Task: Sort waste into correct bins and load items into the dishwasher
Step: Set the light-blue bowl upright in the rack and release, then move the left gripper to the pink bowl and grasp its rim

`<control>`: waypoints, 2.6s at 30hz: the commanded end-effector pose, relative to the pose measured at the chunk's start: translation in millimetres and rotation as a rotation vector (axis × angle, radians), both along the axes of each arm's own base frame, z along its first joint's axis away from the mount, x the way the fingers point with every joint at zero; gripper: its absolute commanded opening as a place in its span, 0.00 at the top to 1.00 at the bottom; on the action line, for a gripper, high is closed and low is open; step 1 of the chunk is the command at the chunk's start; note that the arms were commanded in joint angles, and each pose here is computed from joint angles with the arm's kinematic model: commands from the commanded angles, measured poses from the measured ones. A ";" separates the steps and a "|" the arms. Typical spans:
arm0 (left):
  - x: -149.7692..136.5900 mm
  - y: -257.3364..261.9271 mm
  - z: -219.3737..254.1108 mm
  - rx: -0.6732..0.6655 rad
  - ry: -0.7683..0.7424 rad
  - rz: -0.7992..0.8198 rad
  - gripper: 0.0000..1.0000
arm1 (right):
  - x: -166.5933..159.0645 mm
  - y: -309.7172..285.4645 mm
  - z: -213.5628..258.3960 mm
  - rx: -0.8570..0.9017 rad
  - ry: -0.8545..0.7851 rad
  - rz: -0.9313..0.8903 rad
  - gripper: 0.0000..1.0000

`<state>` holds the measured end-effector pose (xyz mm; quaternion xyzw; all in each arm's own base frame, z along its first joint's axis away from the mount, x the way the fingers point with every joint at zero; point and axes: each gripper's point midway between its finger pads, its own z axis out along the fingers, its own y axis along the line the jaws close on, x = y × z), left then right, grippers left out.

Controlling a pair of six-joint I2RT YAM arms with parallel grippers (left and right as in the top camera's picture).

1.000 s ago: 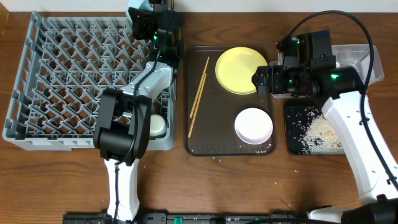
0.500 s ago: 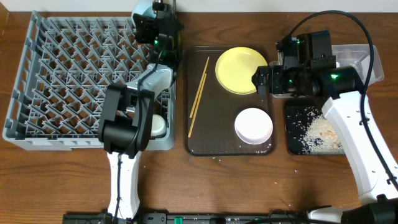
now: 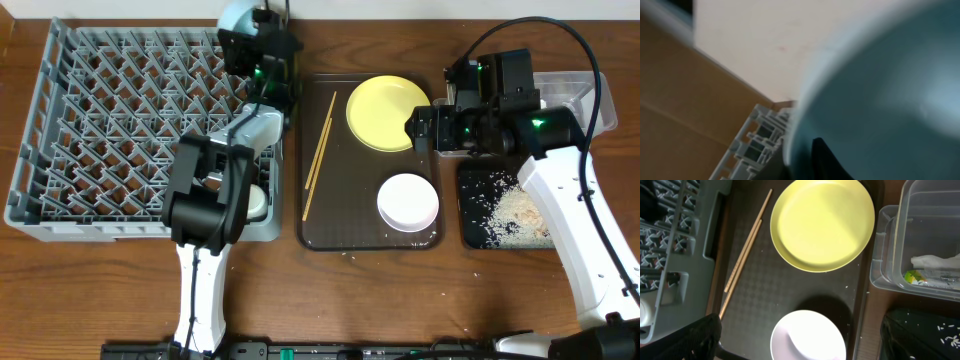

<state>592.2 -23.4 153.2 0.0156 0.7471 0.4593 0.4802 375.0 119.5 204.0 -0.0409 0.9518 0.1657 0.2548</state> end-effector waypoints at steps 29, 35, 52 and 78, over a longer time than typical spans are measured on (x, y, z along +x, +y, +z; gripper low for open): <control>-28.6 -46.0 96.4 -0.258 -0.218 -0.076 0.49 | 0.3 1.8 2.1 -0.002 -0.007 0.008 0.01; -45.8 -69.1 72.9 -0.369 -0.042 -0.166 0.49 | 0.3 1.8 2.1 -0.002 -0.007 0.008 0.01; -55.4 -66.3 61.9 -0.462 0.034 -0.184 0.48 | 0.3 1.8 2.1 -0.002 -0.007 0.008 0.01; -263.6 -174.8 1.7 -1.384 0.733 -0.175 0.39 | 0.3 1.8 2.1 -0.002 -0.007 0.008 0.01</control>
